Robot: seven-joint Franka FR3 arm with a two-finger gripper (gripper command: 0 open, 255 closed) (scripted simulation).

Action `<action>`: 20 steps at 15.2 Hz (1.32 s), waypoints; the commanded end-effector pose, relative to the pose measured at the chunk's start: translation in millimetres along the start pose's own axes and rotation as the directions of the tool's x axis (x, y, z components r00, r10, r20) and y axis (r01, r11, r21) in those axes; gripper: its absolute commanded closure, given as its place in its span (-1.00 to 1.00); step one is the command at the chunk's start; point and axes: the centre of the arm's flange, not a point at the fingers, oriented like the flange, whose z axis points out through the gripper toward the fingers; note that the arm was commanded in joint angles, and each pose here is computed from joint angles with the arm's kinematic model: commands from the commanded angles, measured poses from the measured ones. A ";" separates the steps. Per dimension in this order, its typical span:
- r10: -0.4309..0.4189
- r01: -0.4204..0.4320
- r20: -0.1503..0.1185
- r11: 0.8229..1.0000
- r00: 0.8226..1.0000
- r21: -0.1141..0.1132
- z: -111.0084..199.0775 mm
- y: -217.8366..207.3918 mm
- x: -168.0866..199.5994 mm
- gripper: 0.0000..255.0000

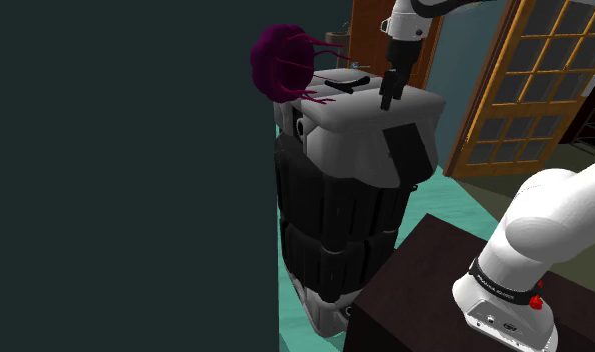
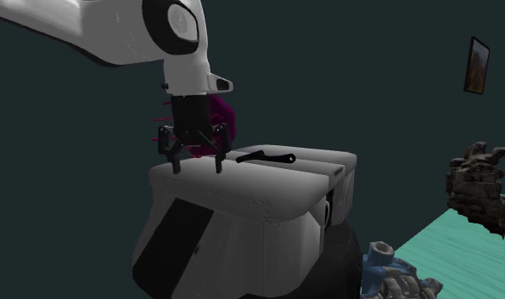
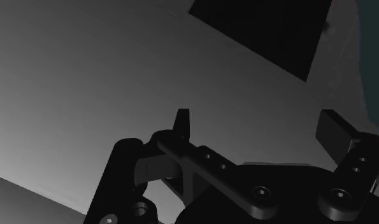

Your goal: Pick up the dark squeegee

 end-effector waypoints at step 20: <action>-0.073 0.074 -0.014 0.994 0.997 0.077 -20.0 127.5 226.8 -1.00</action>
